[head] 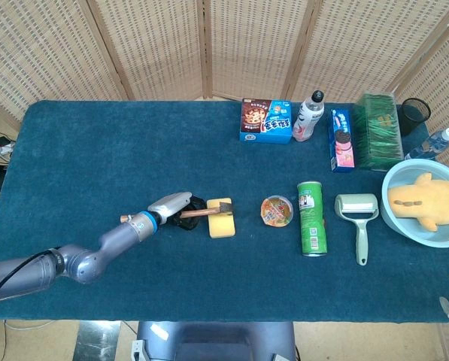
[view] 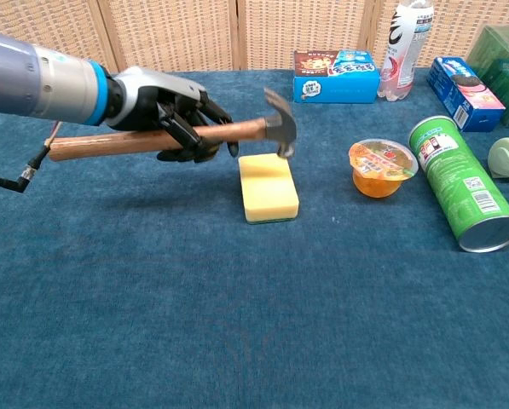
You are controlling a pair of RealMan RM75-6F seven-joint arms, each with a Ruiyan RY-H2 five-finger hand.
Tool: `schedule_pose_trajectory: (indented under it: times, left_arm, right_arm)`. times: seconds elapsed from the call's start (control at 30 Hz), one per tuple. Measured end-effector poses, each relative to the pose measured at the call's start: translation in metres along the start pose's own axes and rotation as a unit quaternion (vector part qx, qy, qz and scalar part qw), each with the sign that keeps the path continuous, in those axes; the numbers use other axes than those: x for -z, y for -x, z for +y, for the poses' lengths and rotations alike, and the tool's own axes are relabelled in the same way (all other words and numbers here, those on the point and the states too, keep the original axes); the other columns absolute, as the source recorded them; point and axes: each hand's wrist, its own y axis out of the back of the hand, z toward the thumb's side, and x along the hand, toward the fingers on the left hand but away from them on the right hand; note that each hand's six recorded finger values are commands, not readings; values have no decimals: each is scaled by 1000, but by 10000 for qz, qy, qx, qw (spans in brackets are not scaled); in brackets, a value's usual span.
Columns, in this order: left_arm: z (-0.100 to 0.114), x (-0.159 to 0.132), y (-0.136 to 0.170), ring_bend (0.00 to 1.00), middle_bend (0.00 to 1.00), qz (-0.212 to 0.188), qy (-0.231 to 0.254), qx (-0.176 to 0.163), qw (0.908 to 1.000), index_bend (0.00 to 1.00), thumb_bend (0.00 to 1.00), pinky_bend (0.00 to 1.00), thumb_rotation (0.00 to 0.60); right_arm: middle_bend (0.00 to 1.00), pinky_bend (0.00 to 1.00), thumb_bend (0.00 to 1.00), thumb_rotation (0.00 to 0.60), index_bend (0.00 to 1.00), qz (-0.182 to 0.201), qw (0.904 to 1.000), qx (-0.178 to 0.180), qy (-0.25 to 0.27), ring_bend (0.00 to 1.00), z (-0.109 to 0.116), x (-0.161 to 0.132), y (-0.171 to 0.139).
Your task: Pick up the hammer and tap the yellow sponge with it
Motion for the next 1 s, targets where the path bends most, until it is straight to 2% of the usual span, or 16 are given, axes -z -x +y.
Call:
schedule_pose_trajectory:
  times: [0.1,0.2,0.37,0.53,0.63,0.83,1.0]
  left_arm:
    - [-5,0,-8,706,743,254,-156,280,9992,640,618,788,600]
    - [-7,1,-11,706,743,442,-73,387,9982,640,620,789,600]
    - [-3,-1,-9,707,743,610,619,312,9957,640,623,789,600]
    - [9,-9,4,706,744,457,1372,208,9893,640,619,789,600]
    - [13,-8,13,706,743,383,1556,228,9868,639,618,789,600]
    - [17,-2,31,706,743,223,1597,190,9867,640,615,788,600]
    - [23,13,42,706,743,125,1269,-136,9917,640,613,774,600]
  right_arm:
    - [437,404,253,600,410,-36,10000,27,8,477,1,2,-2]
    - [437,404,253,600,410,-44,10000,37,12,477,2,3,-2]
    - [437,404,253,600,410,-14,10000,60,27,478,2,1,-2]
    - [437,403,254,600,410,17,9999,106,34,478,3,-1,-3]
    - [437,402,253,600,410,26,9999,136,39,478,4,-2,-3]
    - [437,402,254,600,410,43,9999,124,44,478,3,-4,-3]
    - [437,402,254,600,410,122,9999,48,61,478,-3,-10,0]
